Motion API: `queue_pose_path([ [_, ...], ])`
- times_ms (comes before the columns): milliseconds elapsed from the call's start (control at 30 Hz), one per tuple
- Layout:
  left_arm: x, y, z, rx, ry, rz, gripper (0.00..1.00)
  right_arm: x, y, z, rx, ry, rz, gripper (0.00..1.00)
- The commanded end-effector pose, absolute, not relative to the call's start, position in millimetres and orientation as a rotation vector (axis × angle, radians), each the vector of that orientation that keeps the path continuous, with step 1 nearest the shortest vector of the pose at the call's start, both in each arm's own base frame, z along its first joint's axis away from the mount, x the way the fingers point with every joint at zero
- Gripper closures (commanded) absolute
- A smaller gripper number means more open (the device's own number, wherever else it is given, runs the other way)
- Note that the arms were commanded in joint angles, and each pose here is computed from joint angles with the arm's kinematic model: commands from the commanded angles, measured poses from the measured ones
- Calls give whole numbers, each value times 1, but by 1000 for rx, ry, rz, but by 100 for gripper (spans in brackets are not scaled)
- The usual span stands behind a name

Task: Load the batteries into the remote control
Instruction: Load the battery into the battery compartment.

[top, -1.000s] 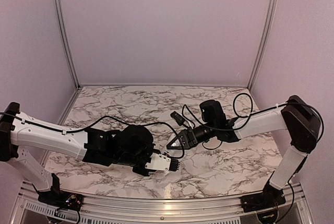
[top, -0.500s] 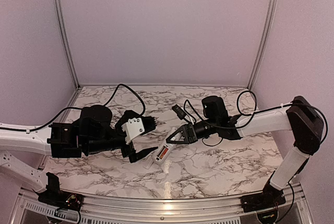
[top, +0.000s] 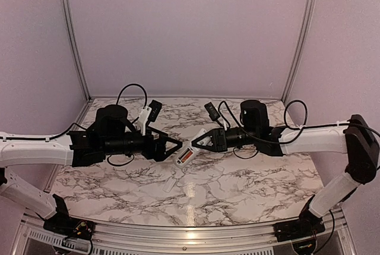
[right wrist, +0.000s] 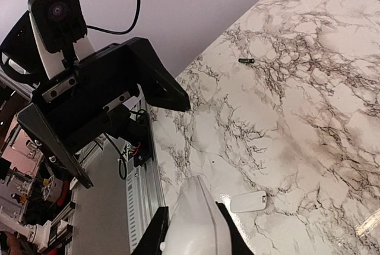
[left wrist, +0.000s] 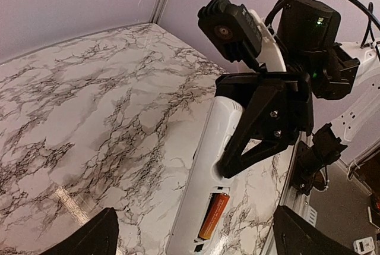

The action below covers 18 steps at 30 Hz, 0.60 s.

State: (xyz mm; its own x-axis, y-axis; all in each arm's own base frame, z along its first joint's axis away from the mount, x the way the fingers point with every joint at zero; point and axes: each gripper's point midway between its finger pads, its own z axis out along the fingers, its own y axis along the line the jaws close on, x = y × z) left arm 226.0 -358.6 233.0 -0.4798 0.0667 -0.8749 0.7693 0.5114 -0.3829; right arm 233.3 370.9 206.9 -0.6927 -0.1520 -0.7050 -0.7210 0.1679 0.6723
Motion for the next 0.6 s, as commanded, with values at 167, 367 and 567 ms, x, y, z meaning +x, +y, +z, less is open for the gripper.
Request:
queue_pose_path([
  [167,245,-370,216,320,2028,-1226,7,260,354,232,-585,1897,1438,100],
  [367,246,-372,217,163,1993,-1370,1,265,351,236,-515,1883,1439,100],
  [567,253,-374,206,42,2022,-1396,1,269,350,239,-467,1870,1455,100],
])
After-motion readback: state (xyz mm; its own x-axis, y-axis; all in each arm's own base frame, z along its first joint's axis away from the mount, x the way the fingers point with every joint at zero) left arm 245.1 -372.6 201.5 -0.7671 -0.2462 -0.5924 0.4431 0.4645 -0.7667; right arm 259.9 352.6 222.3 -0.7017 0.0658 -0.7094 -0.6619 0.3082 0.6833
